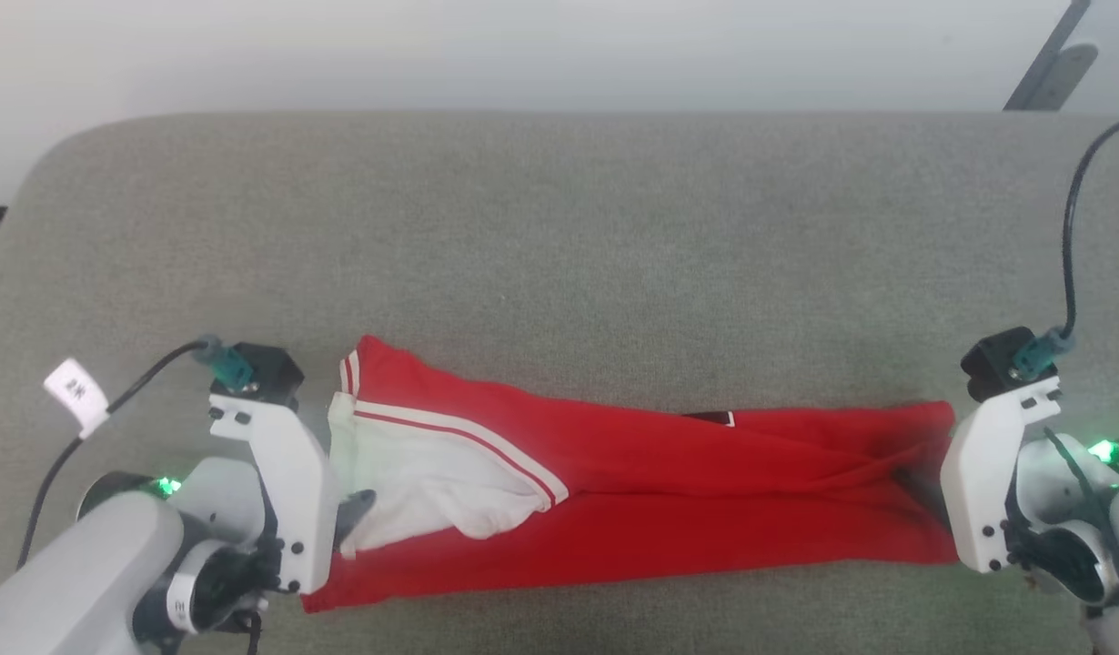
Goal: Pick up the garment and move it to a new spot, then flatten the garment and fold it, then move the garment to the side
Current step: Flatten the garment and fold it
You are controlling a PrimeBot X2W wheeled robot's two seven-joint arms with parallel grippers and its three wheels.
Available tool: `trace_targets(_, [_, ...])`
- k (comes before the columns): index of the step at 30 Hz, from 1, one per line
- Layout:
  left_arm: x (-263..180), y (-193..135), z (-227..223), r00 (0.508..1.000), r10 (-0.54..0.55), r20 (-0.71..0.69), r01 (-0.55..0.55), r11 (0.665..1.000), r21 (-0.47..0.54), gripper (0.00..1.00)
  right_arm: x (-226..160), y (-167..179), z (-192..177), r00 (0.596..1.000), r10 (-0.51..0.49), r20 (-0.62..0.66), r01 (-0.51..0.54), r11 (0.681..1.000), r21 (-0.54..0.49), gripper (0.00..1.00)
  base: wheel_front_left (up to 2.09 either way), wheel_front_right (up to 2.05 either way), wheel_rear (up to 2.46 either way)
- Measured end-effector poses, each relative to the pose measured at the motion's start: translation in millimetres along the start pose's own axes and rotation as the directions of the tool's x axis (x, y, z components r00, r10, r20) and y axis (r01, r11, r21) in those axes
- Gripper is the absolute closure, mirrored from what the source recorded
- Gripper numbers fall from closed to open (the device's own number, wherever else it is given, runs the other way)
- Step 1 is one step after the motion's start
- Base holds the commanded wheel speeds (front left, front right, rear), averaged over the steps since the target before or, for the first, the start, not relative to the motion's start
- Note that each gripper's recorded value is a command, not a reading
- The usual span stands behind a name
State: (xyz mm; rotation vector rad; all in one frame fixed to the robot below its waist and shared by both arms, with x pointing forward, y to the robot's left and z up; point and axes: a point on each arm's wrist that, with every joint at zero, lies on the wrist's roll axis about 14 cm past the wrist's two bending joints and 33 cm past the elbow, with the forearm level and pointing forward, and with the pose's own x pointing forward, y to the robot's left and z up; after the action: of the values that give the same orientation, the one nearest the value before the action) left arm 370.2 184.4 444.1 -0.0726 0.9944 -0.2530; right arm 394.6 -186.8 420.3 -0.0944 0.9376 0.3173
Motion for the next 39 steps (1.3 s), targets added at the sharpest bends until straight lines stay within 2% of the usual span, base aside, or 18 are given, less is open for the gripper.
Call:
trace_targets(6, [-20.4, 5.3, 14.8, 0.979, 0.029, 0.204, -0.035, 0.999, 0.025, 0.0, -18.6, -6.2, 7.9, 0.997, -0.026, 0.07, 0.025, 1.0, 0.019, 0.0, 0.0, 0.0, 0.0])
trace_targets(11, [-40.1, 11.4, 30.3, 0.913, 0.054, 0.404, -0.071, 0.997, 0.028, 0.0, -27.9, -15.5, 6.9, 0.994, -0.053, 0.095, 0.048, 0.997, 0.054, 0.0, 0.0, 0.0, 0.0])
trace_targets(12, [-40.1, 11.4, 30.3, 0.913, 0.054, 0.404, -0.071, 0.997, 0.028, 0.0, -27.9, -15.5, 6.9, 0.994, -0.053, 0.095, 0.048, 0.997, 0.054, 0.0, 0.0, 0.0, 0.0])
trace_targets(17, [-56.5, 26.1, 30.4, 0.835, 0.102, 0.541, -0.115, 0.993, -0.009, 0.0, -31.1, -23.3, 3.8, 0.993, -0.072, 0.095, 0.064, 0.994, 0.087, 0.0, 0.0, 0.0, 0.0])
trace_targets(21, [-70.2, 41.8, 29.5, 0.752, 0.155, 0.64, -0.165, 0.985, -0.044, 0.0, -28.5, -29.0, -1.5, 0.995, -0.078, 0.07, 0.069, 0.991, 0.116, 0.0, 0.0, 0.0, 0.0])
trace_targets(30, [-91.1, 78.0, 13.2, 0.592, 0.283, 0.755, -0.249, 0.955, -0.163, 0.0, -7.1, -20.8, -8.7, 1.0, -0.014, 0.007, 0.013, 0.984, 0.177, 0.0, 0.0, 0.0, 0.0])
trace_targets(39, [-99.9, 95.2, 3.8, 0.524, 0.344, 0.779, -0.276, 0.934, -0.227, 0.0, 20.3, -3.2, -14.9, 0.997, 0.047, -0.058, -0.036, 0.982, 0.184, 0.0, 0.0, 0.0, 0.0])
